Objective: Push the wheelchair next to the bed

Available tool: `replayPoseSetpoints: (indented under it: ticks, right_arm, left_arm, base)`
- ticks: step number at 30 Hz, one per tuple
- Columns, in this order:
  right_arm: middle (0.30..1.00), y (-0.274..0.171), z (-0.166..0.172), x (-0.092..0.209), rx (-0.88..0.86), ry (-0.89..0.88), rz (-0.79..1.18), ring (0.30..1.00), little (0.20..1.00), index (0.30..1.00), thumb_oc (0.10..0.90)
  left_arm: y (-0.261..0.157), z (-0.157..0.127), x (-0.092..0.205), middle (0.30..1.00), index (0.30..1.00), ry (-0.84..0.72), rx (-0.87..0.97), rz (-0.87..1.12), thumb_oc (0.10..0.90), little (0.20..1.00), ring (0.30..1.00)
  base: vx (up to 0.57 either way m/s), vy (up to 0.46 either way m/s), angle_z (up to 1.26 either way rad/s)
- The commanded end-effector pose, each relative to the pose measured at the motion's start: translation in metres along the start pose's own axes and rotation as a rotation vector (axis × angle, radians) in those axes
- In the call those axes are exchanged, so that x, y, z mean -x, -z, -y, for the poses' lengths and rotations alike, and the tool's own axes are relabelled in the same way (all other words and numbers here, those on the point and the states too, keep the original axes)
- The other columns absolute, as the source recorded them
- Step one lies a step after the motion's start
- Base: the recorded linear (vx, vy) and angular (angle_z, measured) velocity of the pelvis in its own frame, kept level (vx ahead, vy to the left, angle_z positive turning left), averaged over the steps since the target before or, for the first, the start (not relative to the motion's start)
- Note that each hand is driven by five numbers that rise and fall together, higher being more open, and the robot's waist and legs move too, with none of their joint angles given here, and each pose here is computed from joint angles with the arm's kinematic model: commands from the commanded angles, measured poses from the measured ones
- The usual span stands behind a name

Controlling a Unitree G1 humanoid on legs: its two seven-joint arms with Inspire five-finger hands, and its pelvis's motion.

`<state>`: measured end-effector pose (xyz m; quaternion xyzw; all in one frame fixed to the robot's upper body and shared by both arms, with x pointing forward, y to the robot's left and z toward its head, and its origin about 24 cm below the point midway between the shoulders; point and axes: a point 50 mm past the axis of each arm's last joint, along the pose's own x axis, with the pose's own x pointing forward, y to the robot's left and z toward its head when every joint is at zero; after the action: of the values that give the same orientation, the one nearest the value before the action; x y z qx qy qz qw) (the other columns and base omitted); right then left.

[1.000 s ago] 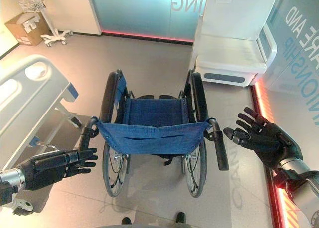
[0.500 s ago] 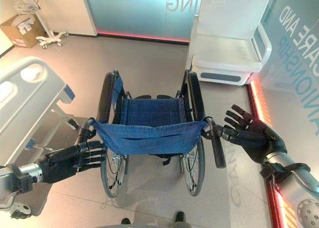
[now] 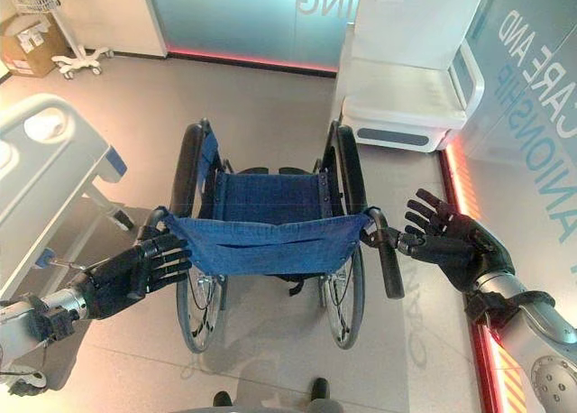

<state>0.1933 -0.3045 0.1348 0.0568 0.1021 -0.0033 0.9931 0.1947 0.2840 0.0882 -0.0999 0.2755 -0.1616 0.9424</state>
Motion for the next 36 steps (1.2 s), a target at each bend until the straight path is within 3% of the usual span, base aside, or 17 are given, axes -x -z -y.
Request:
replayPoseSetpoints:
  ticks: [1,9,19,36]
  right_arm:
    - [0.900,-0.053,-0.005,-0.006,0.158,-0.003,0.196,0.900,0.900,0.900,0.800]
    - [0.900,-0.067,-0.016,-0.008,0.213,0.014,0.266,0.900,0.900,0.900,0.800]
    - [0.900,-0.096,-0.033,-0.005,0.098,0.045,0.525,0.900,0.900,0.900,0.800]
    - [0.900,-0.038,-0.039,-0.013,0.022,-0.102,0.183,0.900,0.900,0.900,0.800]
  left_arm:
    - [-0.075,0.014,0.005,0.300,0.300,0.097,-0.111,0.395,0.400,0.300,0.300]
    - [-0.076,0.024,0.001,0.300,0.300,0.151,-0.099,0.412,0.400,0.300,0.300]
    - [-0.076,0.028,-0.008,0.300,0.300,0.194,-0.088,0.394,0.400,0.300,0.300]
    - [-0.064,0.033,-0.007,0.300,0.300,0.199,-0.081,0.406,0.400,0.300,0.300]
  base:
    - [0.00,0.000,0.00]
    - [0.00,0.020,-0.03]
    - [0.00,0.000,0.00]
    - [0.00,0.000,0.00]
